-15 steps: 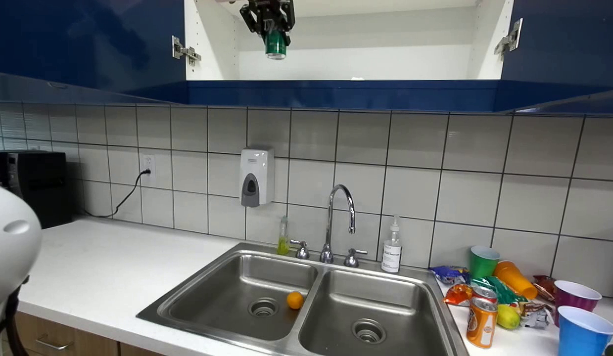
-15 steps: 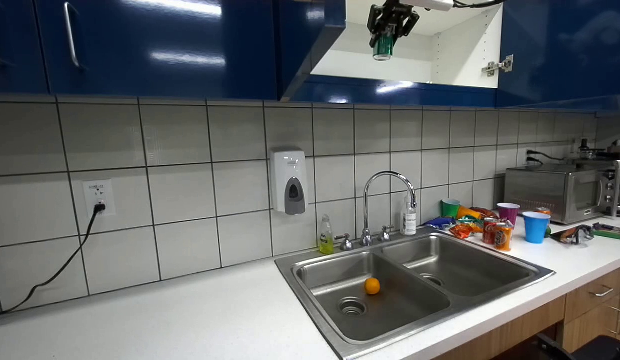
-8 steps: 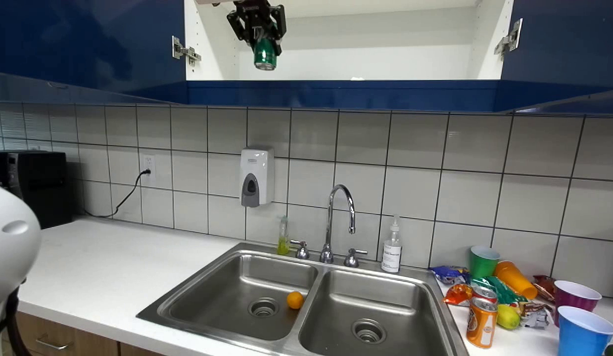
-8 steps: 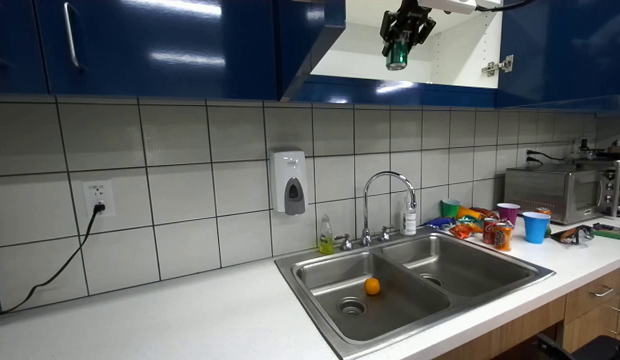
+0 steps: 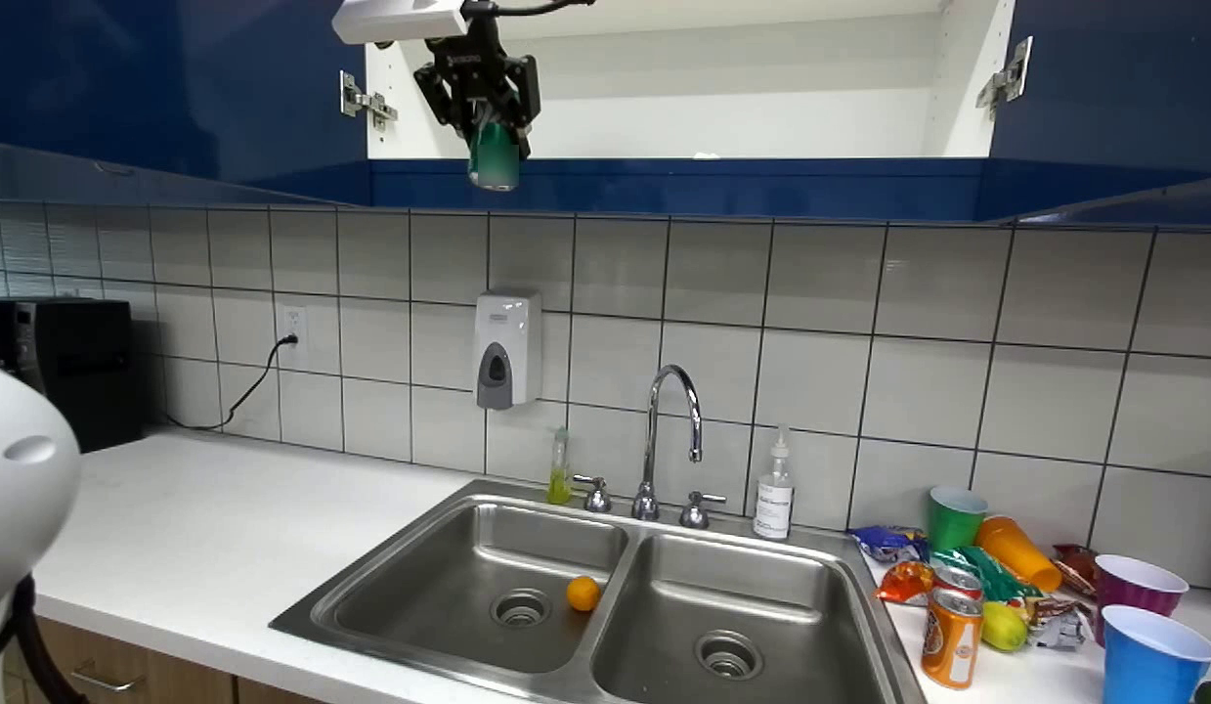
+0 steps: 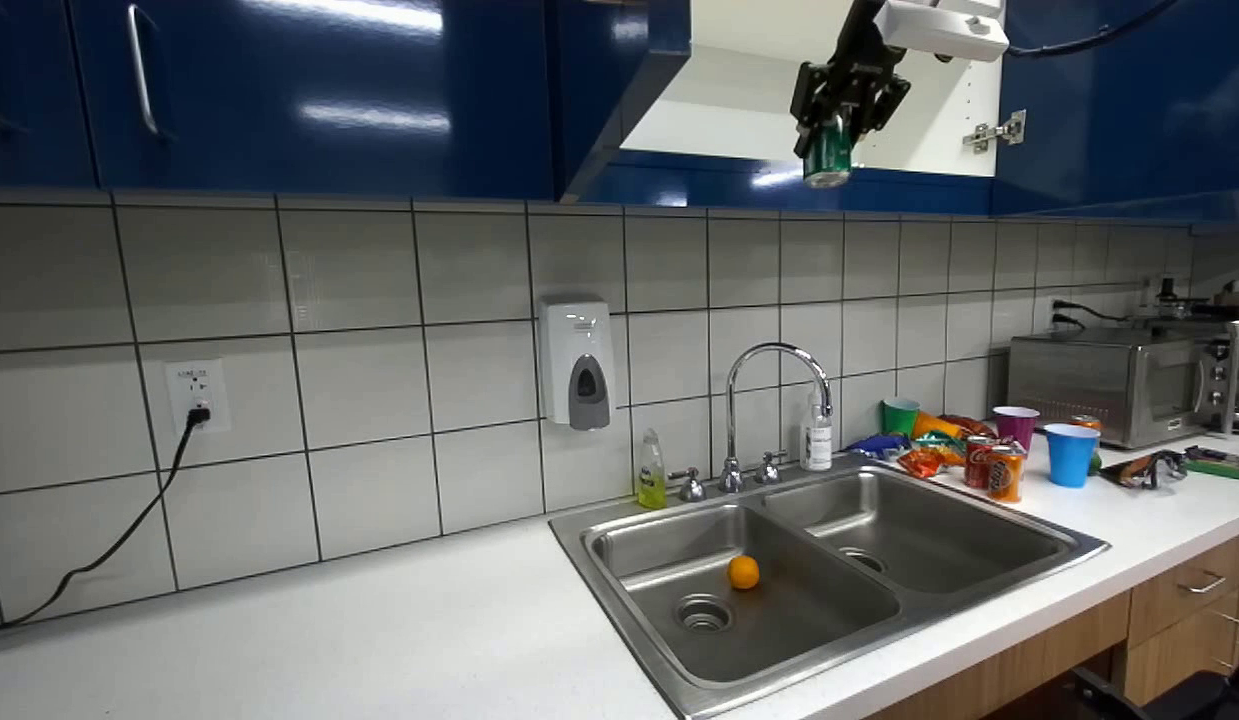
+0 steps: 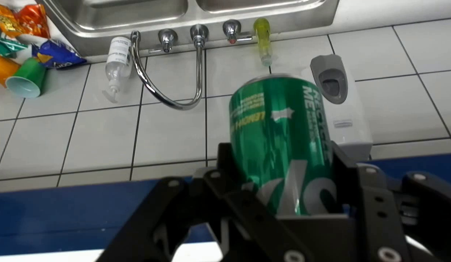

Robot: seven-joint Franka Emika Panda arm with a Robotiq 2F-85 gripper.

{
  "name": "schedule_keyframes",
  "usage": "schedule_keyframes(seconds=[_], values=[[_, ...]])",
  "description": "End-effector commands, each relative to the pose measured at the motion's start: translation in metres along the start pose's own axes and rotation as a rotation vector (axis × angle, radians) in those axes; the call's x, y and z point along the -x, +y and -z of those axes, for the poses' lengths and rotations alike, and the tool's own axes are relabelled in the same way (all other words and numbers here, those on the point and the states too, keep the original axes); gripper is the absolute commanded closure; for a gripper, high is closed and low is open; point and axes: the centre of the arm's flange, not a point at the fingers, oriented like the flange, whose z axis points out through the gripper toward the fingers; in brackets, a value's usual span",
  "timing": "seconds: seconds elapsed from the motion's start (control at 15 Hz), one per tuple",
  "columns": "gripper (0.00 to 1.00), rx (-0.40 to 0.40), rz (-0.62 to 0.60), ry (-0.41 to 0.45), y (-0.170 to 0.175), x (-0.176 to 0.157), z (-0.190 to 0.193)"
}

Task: Move the can of sprite from the bottom shelf to the left sink

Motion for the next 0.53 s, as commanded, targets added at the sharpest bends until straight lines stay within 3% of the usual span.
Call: schedule_keyframes(seconds=[0.0, 0.47], values=[[0.62, -0.005, 0.004, -0.033, 0.009, 0.042, -0.003], [0.62, -0.021, 0.002, -0.122, 0.01, 0.095, -0.046]])
